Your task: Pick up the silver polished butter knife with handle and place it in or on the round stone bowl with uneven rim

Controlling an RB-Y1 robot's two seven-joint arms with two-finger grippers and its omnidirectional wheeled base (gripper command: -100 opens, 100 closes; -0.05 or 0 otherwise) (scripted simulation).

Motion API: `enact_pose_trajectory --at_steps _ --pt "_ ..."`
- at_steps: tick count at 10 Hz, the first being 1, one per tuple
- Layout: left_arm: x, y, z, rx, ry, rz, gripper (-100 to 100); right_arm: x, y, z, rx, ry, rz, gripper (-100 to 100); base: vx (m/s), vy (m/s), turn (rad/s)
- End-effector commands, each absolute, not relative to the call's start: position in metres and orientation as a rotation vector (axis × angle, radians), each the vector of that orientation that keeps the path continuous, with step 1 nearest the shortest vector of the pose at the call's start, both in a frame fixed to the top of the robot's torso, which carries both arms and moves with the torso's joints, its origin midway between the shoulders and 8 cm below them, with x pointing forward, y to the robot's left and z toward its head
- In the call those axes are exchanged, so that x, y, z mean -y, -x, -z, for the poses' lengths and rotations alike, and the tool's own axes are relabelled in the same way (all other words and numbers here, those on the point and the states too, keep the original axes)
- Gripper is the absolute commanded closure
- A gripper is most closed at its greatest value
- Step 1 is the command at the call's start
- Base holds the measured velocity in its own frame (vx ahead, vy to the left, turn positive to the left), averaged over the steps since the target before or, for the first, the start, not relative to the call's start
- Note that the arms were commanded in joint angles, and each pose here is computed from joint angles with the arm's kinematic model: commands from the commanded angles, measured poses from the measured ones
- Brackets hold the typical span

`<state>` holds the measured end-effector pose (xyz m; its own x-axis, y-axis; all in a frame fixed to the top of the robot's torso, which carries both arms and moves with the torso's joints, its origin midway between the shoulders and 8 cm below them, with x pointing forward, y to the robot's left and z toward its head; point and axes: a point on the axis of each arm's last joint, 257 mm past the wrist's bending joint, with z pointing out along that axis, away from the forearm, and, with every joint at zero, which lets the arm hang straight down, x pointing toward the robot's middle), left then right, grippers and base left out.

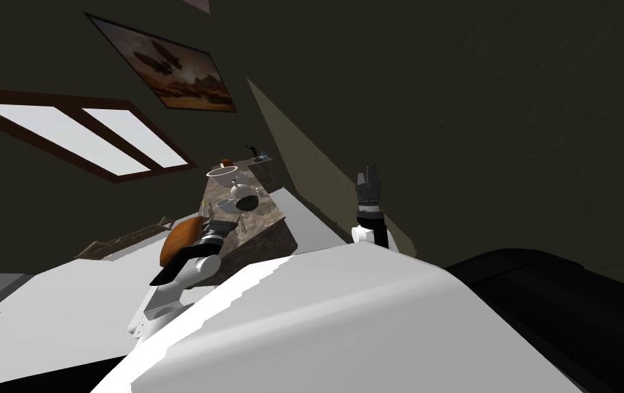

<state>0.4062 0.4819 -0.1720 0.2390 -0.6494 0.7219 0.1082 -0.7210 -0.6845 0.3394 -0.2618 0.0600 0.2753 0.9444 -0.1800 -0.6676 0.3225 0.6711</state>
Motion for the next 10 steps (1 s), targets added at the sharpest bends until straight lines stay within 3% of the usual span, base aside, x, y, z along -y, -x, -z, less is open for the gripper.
enact_pose_trajectory --at_steps 1,10 --pt "-0.507 -0.400 0.190 -0.423 1.977 1.504 -100 0.262 -0.339 -0.060 -0.623 -0.526 -1.152 0 0.059 -0.082 -0.094" --pt "-0.587 -0.361 0.249 -0.055 2.284 1.367 -100 0.262 -0.339 -0.060 -0.623 -0.526 -1.152 0 0.050 -0.042 -0.044"
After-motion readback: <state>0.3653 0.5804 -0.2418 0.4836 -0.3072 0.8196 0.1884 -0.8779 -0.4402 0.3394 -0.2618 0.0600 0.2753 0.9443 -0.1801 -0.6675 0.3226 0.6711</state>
